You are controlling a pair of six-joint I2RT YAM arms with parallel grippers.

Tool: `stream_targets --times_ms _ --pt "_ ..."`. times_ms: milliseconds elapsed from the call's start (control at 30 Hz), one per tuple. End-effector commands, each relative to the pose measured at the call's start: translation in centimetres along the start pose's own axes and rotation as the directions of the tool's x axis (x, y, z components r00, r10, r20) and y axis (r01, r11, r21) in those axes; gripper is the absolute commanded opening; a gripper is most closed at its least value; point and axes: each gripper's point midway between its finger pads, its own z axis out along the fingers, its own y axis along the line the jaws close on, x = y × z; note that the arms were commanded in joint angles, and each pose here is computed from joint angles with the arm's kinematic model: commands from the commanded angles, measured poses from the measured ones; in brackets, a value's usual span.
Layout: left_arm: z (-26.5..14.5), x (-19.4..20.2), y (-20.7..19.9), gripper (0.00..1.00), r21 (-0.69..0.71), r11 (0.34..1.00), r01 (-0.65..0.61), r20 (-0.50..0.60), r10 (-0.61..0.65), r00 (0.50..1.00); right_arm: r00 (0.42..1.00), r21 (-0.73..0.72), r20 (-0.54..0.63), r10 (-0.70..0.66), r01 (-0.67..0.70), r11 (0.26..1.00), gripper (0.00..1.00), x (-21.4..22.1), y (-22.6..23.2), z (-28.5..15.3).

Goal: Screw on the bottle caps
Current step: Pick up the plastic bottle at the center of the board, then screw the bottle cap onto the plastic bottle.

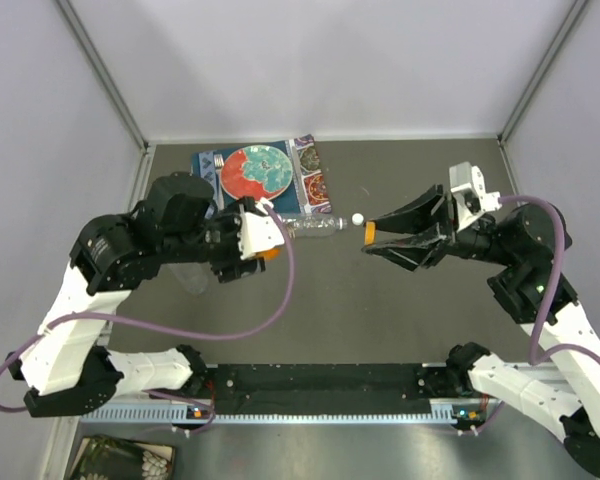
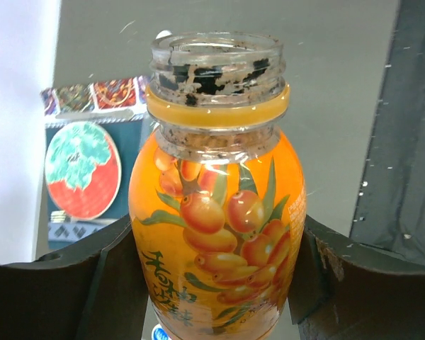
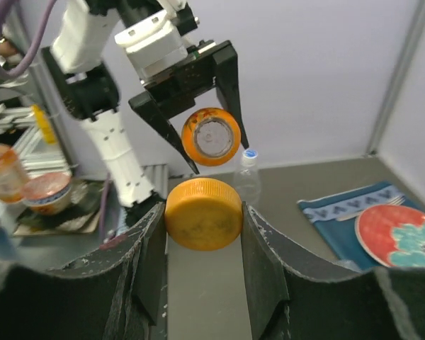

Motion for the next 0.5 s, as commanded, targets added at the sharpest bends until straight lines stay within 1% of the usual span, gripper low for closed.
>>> stream_targets --times_ms 0,67,100,167,233,300,333,400,467 --pt "-0.8 2.4 -4.7 0.01 0.167 0.983 0.079 -0.13 -0.057 0.99 1.0 -0.2 -0.024 0.021 -0.025 0.98 0.36 -1.4 3.2 0.5" --pt "-0.2 2.0 -5.1 0.01 0.204 0.976 0.073 -0.129 -0.048 0.99 1.0 -0.229 -0.027 -0.007 0.0 0.973 0.36 -2.0 3.5 0.6" --pt "0.0 1.8 -5.2 0.01 0.209 0.975 0.07 -0.131 -0.043 0.99 0.997 -0.241 -0.069 0.021 -0.037 0.97 0.35 -1.0 3.5 1.1" --pt "0.6 1.2 -5.4 0.02 0.228 0.972 0.063 -0.134 -0.032 0.99 0.996 -0.25 -0.085 -0.036 0.013 0.968 0.35 -1.2 3.5 1.5" --pt "1.2 1.2 -5.3 0.02 0.228 0.972 0.052 -0.156 -0.016 0.988 0.991 -0.265 -0.131 -0.021 -0.014 0.964 0.34 -0.3 3.3 1.9" --pt "1.6 1.0 -5.6 0.02 0.244 0.969 0.033 -0.159 0.007 0.987 0.989 -0.281 -0.149 -0.025 -0.018 0.96 0.34 0.4 3.1 2.3" --pt "1.9 0.9 -5.6 0.02 0.248 0.968 0.028 -0.165 0.013 0.986 0.984 -0.284 -0.18 -0.005 -0.047 0.958 0.34 1.2 2.8 2.7" --pt "2.1 0.7 -5.7 0.02 0.254 0.967 0.026 -0.164 0.016 0.986 0.979 -0.285 -0.202 -0.01 -0.049 0.957 0.34 1.8 2.4 3.0" --pt "2.4 1.0 -5.5 0.02 0.246 0.969 0.019 -0.183 0.027 0.983 0.966 -0.272 -0.257 -0.02 -0.053 0.961 0.33 3.6 1.5 3.5"
